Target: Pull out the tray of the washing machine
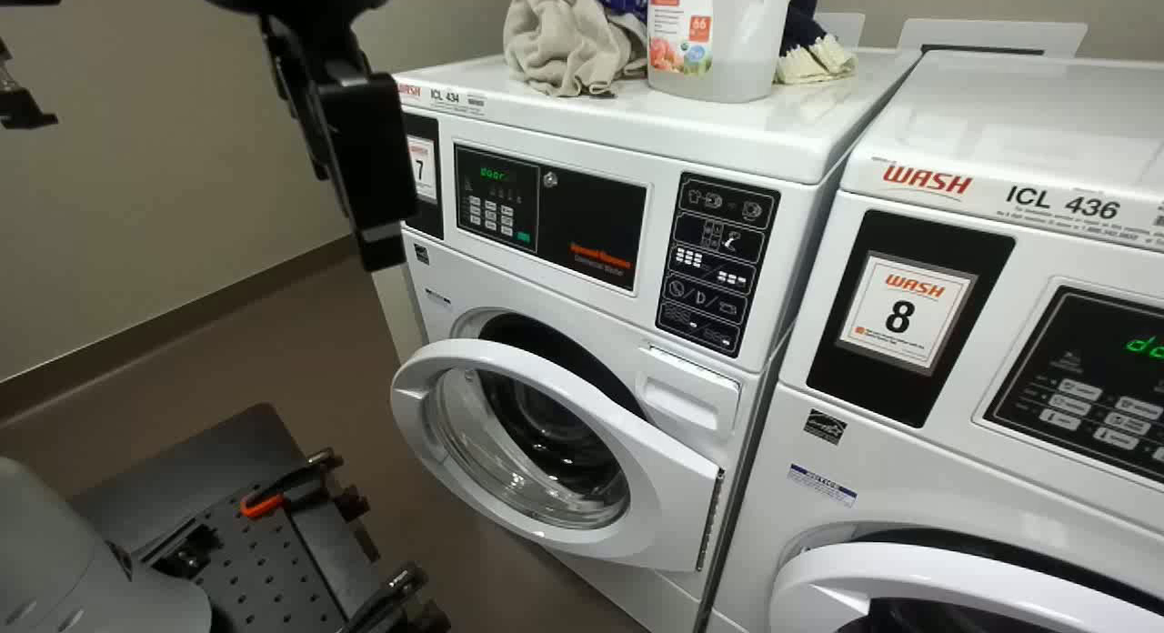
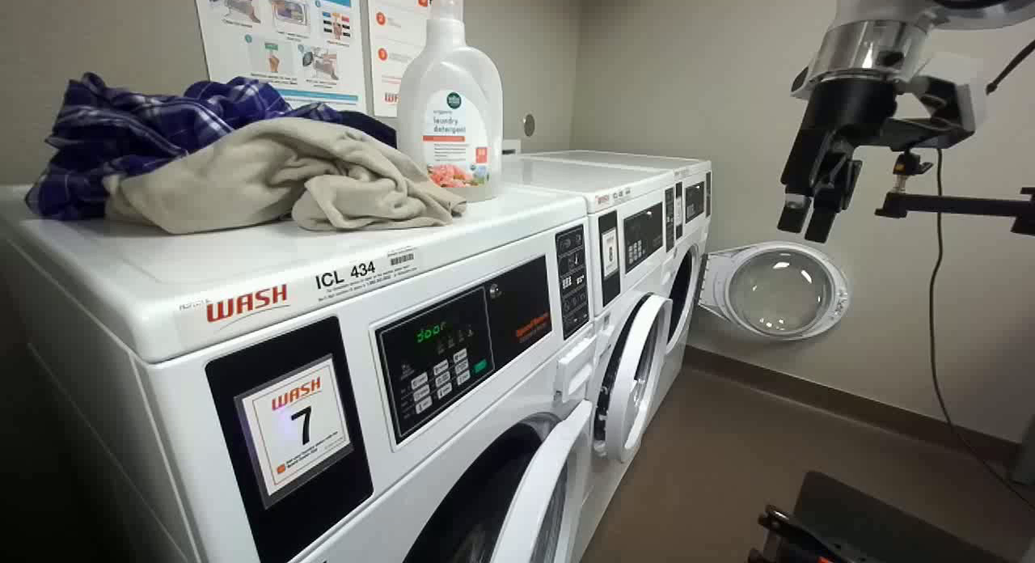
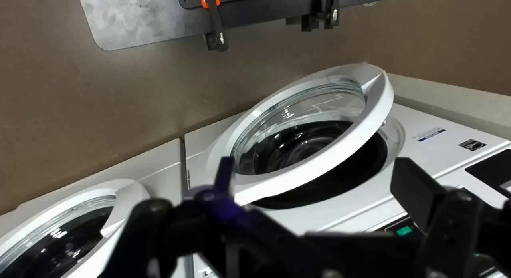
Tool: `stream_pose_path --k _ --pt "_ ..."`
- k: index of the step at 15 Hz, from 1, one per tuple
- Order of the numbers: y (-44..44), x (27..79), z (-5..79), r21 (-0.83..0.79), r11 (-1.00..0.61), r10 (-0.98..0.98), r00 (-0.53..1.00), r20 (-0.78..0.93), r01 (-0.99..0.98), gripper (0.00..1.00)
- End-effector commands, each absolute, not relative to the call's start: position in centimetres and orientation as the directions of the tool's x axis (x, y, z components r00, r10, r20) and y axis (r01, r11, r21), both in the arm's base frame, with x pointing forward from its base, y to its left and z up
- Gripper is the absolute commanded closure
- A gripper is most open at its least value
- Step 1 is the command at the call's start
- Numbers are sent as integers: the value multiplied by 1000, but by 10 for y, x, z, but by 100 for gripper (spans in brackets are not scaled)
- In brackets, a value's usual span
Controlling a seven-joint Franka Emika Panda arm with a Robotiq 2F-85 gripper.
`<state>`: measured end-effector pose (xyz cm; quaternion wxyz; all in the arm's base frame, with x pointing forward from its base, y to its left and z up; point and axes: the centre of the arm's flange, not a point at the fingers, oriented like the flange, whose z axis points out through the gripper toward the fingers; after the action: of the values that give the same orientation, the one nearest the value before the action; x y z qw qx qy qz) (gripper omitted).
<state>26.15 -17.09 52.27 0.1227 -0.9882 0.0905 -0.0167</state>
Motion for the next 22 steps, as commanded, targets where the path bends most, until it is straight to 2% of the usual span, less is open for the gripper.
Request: stream_pose_path --k 1,9,16,22 --pt "-171 262 523 -246 -953 -183 983 11 -175 0" --pt "-169 273 510 -230 -949 -223 975 7 -215 0" --pt "-175 342 423 -179 -898 -419 905 75 -401 0" --pt "-201 389 343 -236 -806 -581 803 134 -544 0"
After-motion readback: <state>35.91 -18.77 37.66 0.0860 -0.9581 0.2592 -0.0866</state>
